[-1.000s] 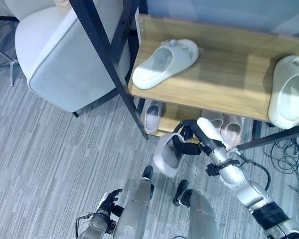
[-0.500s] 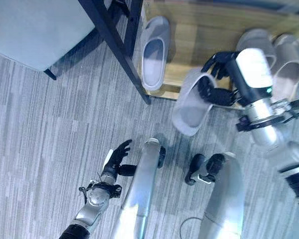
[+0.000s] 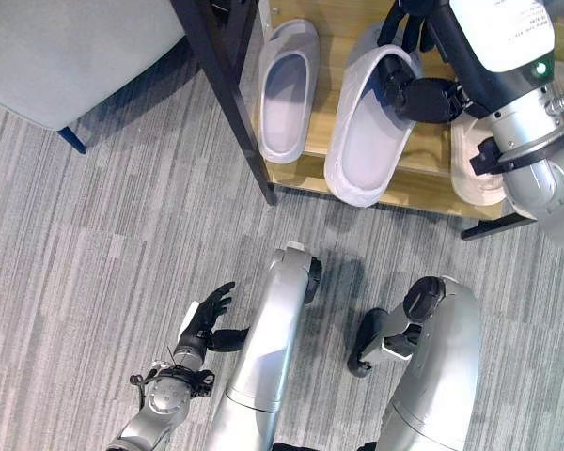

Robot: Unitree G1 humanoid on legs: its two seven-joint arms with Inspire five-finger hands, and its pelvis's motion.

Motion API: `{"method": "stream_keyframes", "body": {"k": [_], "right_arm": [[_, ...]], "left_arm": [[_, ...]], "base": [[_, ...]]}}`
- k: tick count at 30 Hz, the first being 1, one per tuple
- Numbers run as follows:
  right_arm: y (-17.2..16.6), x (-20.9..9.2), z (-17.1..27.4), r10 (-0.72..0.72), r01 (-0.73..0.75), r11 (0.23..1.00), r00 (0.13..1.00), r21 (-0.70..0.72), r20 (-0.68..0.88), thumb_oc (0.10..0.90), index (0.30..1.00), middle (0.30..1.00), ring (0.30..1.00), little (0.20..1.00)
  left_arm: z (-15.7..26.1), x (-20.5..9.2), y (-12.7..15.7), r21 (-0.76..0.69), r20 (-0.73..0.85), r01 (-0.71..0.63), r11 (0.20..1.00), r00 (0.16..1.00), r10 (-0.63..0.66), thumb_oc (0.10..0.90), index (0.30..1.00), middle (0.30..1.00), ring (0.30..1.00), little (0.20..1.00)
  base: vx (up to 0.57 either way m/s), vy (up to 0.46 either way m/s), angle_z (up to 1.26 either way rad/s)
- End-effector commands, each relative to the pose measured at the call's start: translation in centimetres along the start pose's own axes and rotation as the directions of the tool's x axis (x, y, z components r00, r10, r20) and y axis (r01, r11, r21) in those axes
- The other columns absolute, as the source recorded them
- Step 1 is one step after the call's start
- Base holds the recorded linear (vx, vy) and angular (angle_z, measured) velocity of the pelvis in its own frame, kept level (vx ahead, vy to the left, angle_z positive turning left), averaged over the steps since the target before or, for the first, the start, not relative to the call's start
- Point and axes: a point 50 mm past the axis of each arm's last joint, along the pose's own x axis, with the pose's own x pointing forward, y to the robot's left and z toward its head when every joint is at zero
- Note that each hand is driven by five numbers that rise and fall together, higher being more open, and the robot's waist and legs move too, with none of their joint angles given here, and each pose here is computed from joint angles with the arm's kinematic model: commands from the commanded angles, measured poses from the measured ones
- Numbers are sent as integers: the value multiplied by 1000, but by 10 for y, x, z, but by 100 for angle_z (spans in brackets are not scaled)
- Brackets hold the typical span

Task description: Arrange the slippers neatly on the shoe rack.

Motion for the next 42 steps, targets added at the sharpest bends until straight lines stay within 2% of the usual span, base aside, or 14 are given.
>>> {"method": "stream_keyframes", "body": {"k": [1,8,10,16,32,33,34,42], "right_arm": [[-64,30,-9,-237,240,966,971,-93,35,400,300,300,300,300],[-55,38,-27,-145,139,971,989,-196,-17,400,300,300,300,300],[-46,33,-41,-86,66,965,994,-254,-69,400,300,300,300,300],[-37,27,-59,-18,-30,943,990,-332,-142,400,300,300,300,300],[-29,36,-62,-23,-40,929,986,-367,-164,400,300,300,300,300],[-28,37,-63,-19,-47,927,985,-371,-172,717,775,775,775,775],[-28,36,-64,-13,-57,924,984,-377,-180,800,900,900,900,900],[-26,37,-71,42,-123,911,977,-394,-209,800,900,900,900,900]], "left_arm": [[12,-13,-1,4,97,38,999,995,-39,800,900,900,900,900],[13,-15,3,25,103,52,998,993,-55,800,900,900,900,900],[13,-16,6,40,104,50,998,993,-54,800,900,900,900,900],[7,-20,11,43,74,48,998,996,-51,800,900,900,900,900],[0,-24,18,66,41,51,997,998,-53,800,900,900,900,900],[0,-25,18,71,40,55,996,997,-58,800,900,900,900,900],[0,-25,18,72,39,58,996,997,-61,800,900,900,900,900],[-1,-28,20,76,36,57,995,998,-60,800,900,900,900,900]], "base": [[34,-9,-2],[3,-11,4],[3,-37,9],[-8,-36,11],[-3,1,3],[0,0,0],[0,0,0],[0,0,0]]}}
